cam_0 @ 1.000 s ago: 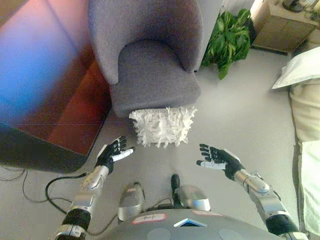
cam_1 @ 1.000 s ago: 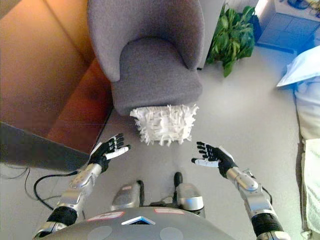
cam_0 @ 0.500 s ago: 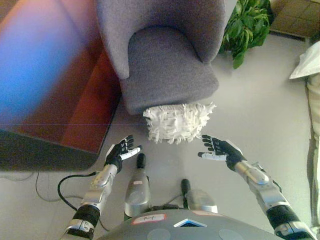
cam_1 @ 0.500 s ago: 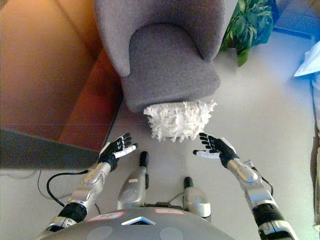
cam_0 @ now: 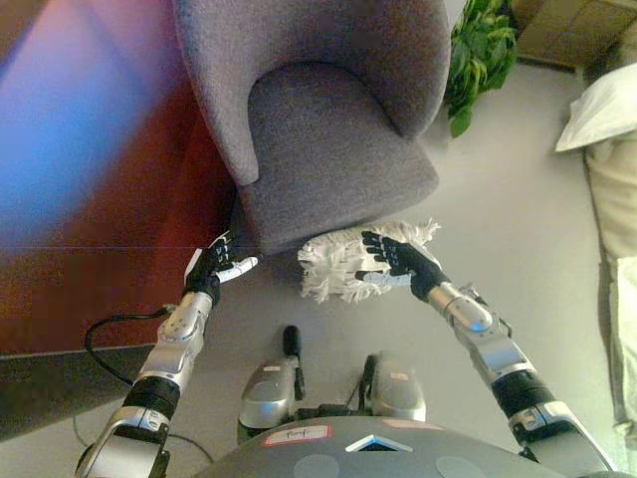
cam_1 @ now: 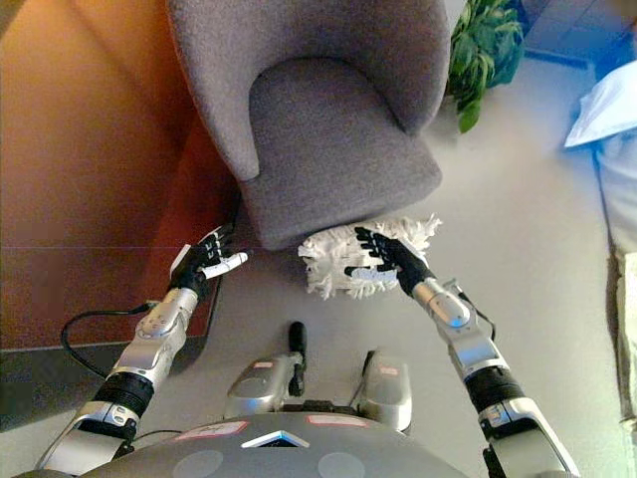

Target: Pick up the pillow and put it on the sofa.

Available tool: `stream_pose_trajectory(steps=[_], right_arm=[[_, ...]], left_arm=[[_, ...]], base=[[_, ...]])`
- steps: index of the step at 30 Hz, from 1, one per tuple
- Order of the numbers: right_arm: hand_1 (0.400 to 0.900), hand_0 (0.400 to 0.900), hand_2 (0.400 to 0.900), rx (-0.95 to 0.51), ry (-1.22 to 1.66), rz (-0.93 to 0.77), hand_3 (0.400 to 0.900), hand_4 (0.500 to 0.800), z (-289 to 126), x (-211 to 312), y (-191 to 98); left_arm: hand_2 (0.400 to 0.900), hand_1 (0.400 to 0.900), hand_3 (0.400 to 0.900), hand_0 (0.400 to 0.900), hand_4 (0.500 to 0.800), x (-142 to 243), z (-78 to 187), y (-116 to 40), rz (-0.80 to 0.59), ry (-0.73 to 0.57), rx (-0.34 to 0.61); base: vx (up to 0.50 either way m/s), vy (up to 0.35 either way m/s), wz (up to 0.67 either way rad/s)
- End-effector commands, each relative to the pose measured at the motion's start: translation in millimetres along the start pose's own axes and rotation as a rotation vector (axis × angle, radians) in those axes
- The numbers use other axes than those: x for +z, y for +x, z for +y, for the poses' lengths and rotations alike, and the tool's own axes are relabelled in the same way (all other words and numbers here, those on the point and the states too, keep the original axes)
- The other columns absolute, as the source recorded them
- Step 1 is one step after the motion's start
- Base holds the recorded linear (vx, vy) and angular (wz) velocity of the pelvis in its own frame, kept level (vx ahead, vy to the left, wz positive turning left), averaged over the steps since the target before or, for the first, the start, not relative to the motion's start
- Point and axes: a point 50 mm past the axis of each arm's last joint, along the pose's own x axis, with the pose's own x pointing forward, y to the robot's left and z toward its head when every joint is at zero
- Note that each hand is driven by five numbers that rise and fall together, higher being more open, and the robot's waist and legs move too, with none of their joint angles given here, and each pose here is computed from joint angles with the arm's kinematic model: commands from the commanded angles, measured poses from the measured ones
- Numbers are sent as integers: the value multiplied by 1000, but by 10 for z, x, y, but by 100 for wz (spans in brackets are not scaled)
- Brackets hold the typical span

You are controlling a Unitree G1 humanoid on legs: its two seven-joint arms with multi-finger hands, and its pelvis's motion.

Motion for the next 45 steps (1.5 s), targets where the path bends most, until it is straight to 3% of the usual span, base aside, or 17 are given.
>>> stream_pose_trajectory(steps=[1,10,21,33,45], right_arm=[[900,900,900,-127,-190,-185,900,800,-326,515,133],[900,900,900,-271,-512,-123,900,800,-677,582,66],[900,900,900,-587,-1084,-200,900,800,-1406,1424,47],[900,900,900,-813,-1134,-263,900,800,-1780,2087,-4],[900,900,900,-973,-1162,-320,900,800,-2023,2655,-180]], left_arm=[[900,900,900,900,800,568,12,148,-252,-11,6],[900,900,900,900,800,611,-69,164,-270,-26,-8],[900,900,900,900,800,1034,-519,225,-413,-102,-187],[900,900,900,900,800,1588,-715,265,-589,-113,-223],[900,900,900,900,800,1970,-761,94,-745,-206,-283]], base=[[153,-300,34],[107,-255,48],[-107,-146,43],[-134,-19,5],[-52,-7,6]])
